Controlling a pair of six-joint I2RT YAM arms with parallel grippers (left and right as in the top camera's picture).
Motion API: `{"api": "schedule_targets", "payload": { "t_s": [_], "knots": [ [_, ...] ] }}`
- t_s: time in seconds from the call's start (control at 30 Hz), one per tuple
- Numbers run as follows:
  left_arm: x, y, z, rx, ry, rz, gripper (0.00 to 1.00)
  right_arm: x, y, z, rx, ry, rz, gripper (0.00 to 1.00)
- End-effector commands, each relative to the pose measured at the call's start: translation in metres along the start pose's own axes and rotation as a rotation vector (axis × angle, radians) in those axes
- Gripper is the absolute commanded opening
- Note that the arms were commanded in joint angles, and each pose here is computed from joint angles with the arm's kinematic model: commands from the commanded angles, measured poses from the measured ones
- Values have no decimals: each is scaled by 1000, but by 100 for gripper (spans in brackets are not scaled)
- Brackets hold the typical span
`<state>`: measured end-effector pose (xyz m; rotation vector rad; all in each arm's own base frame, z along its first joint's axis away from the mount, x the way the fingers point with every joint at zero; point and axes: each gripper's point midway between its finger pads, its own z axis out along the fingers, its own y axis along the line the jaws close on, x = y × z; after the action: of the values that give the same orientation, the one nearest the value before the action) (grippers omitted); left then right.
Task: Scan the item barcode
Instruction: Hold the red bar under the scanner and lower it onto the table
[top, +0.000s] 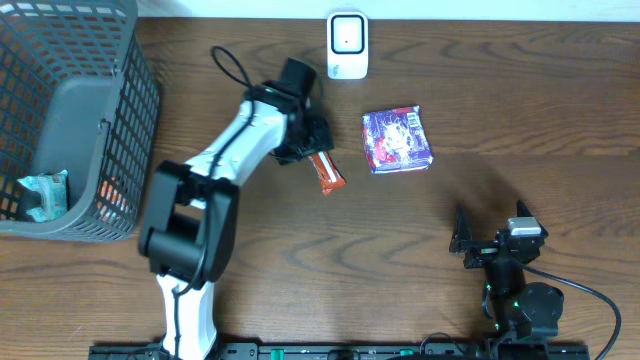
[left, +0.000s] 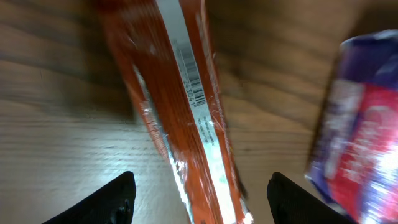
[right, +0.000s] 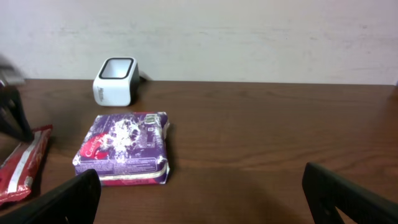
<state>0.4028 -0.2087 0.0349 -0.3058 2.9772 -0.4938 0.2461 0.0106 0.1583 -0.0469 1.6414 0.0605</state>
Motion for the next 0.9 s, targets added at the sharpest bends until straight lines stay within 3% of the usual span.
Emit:
{"api": "schedule_targets", "payload": {
  "t_s": [0.0,0.17,0.2,0.3,0.33,0.47,0.57,0.77,0.87],
  "knots": [
    [13,8,27,-60,38,-15,68,1,3,0,-15,0,-14,99],
    [20,2,40,-63,50,8,67,1,3,0,-15,0,-14,99],
    [19,1,40,-58,45,9,61,1,3,0,-15,0,-14,99],
    [13,-3,40,-40,22,87,23,1,3,0,-15,0,-14,99],
    [12,-3,40,-38,21,141,19,1,3,0,-15,0,-14,99],
    [16,-1,40,-44,42,363,18,1,3,0,-15,0,-14,99],
    [17,0,40,-45,50,443,19,1,3,0,-15,0,-14,99],
    [22,-8,39,6,70,448,19,1,3,0,-15,0,-14,99],
    [21,-14,36,28,70,383,18,1,3,0,-15,0,-14,99]
  ]
}}
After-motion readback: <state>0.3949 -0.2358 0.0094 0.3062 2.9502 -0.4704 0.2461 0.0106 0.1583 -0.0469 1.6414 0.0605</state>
